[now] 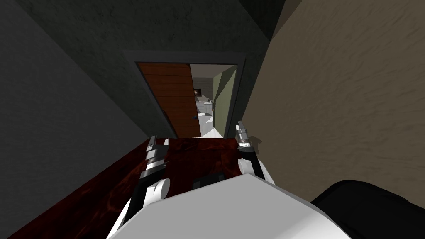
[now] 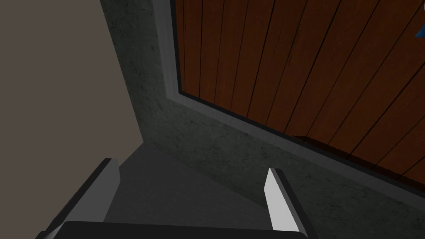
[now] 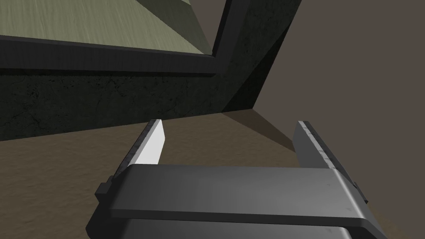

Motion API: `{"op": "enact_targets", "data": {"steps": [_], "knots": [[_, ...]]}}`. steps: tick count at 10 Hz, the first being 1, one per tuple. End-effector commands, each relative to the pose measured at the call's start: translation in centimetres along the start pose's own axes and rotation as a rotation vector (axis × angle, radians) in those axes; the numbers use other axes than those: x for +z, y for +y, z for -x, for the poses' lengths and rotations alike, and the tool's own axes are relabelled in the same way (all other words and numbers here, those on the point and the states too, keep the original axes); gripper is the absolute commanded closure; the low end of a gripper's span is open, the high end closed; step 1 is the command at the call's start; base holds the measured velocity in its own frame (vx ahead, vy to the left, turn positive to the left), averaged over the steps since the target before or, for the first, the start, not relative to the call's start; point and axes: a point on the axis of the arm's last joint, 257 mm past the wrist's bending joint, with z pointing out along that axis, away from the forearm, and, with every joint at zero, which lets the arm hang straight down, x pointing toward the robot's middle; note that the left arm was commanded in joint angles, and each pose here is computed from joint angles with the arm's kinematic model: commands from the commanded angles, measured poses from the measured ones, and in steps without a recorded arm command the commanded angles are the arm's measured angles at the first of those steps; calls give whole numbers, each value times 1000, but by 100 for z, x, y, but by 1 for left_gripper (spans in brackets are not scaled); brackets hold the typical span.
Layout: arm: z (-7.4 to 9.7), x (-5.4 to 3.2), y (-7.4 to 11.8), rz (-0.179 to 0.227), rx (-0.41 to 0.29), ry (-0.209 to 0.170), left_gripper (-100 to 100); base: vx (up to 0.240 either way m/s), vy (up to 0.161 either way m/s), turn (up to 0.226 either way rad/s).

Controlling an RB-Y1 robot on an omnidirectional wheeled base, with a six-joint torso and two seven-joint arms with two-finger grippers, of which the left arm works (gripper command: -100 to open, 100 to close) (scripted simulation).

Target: Push the door open

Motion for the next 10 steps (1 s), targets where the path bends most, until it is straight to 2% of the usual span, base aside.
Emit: {"op": "enact_targets", "data": {"steps": [1,10], "knots": [[-19,-4,135,17,6,14,-100,163,24,-8],[-79,-10,662,80,25,55,-100,104,23,-4]]}}
